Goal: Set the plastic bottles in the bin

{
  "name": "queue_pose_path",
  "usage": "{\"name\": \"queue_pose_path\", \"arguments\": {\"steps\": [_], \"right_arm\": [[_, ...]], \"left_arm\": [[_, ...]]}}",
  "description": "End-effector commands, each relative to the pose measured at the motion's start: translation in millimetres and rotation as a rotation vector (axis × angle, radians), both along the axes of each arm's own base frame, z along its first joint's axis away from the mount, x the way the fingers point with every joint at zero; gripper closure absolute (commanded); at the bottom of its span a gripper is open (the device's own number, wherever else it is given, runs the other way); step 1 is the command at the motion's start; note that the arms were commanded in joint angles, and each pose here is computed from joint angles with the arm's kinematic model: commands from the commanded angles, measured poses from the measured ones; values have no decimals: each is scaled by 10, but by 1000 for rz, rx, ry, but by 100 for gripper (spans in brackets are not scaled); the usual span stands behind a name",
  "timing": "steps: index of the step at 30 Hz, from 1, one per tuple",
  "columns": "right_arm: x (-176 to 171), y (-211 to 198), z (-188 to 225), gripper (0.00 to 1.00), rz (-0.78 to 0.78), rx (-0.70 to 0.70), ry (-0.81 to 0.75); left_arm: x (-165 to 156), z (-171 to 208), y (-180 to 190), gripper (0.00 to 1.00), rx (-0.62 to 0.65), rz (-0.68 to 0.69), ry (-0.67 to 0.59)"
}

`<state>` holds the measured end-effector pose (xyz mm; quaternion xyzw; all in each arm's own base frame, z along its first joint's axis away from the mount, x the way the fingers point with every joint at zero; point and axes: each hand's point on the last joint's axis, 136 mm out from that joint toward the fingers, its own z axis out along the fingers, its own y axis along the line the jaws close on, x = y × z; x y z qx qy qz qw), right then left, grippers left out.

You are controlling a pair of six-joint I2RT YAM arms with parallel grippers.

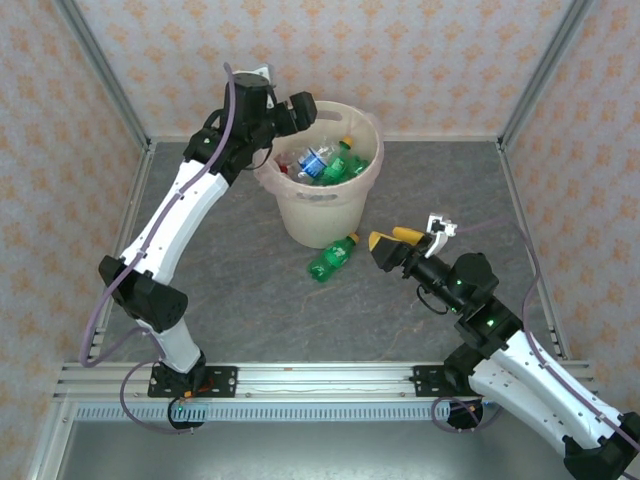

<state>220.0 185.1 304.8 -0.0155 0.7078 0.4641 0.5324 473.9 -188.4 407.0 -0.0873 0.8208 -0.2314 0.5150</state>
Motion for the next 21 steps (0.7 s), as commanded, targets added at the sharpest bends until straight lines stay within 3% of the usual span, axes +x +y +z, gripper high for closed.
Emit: {"name": "queue_pose_path", "arguments": {"steps": [1,4,21], "right_arm": [[-1,-27,105,0,-18,10,-22],[21,-34,41,0,-29,6,-7],[107,-67,-292,0,-76,-22,75]], "left_arm": [[-223,289,31,8,9,-2,-44],[-367,330,-5,1,14,-21,-55],[-1279,-99,-88,1,20,-113,-80]]}}
